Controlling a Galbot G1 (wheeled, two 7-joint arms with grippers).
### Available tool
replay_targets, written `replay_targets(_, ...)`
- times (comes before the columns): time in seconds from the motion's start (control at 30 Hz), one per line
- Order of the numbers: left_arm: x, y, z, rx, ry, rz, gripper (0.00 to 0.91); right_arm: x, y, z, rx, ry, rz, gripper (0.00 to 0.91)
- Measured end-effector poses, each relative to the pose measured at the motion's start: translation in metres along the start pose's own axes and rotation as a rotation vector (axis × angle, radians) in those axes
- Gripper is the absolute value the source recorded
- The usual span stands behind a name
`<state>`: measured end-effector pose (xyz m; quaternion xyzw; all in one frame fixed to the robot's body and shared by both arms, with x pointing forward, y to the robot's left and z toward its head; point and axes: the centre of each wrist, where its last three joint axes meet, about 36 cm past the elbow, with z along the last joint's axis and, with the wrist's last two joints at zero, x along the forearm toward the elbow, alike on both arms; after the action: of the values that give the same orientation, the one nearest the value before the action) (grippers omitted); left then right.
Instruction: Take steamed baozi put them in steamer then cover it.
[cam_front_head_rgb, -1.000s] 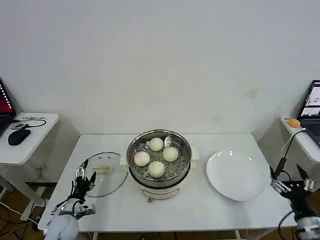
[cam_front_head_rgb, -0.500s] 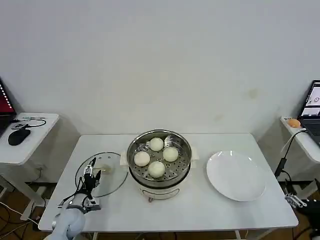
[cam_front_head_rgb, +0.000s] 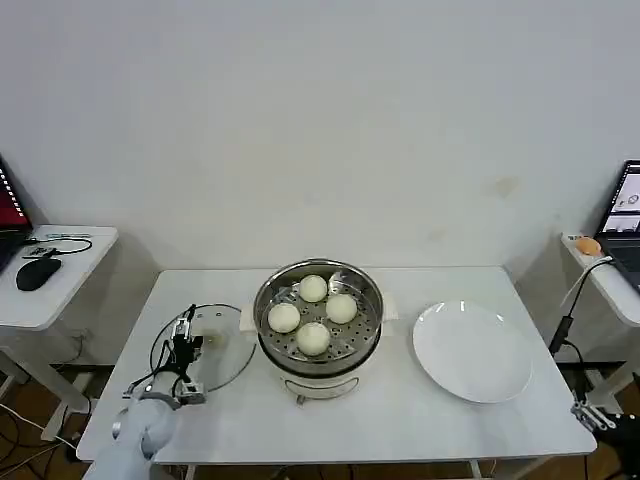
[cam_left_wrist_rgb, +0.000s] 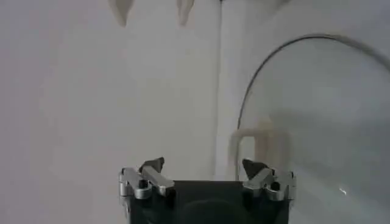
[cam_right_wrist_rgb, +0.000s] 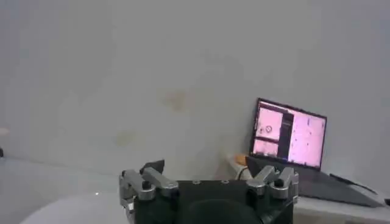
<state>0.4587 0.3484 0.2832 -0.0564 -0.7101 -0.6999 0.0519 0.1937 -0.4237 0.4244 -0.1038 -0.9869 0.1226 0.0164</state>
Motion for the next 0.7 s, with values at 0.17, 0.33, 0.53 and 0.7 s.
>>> replay_targets(0.17, -0.008, -0.003, 0.003, -0.007, 0.007, 0.006, 0.0, 0.001, 0.001, 0.0, -0.003, 0.003, 0.003, 0.907)
replay_targets(0.33, -0.009, -0.007, 0.002, -0.014, 0.002, 0.003, 0.0, 0.001, 0.002, 0.001, -0.007, 0.005, 0.004, 0.907)
replay_targets(0.53, -0.007, -0.009, 0.002, -0.021, -0.004, -0.011, 0.0, 0.0, 0.003, 0.002, -0.009, 0.004, 0.006, 0.907)
replay_targets(0.7, -0.005, -0.015, 0.003, -0.029, -0.005, -0.023, 0.0, 0.0, 0.003, 0.001, -0.008, 0.002, 0.003, 0.907)
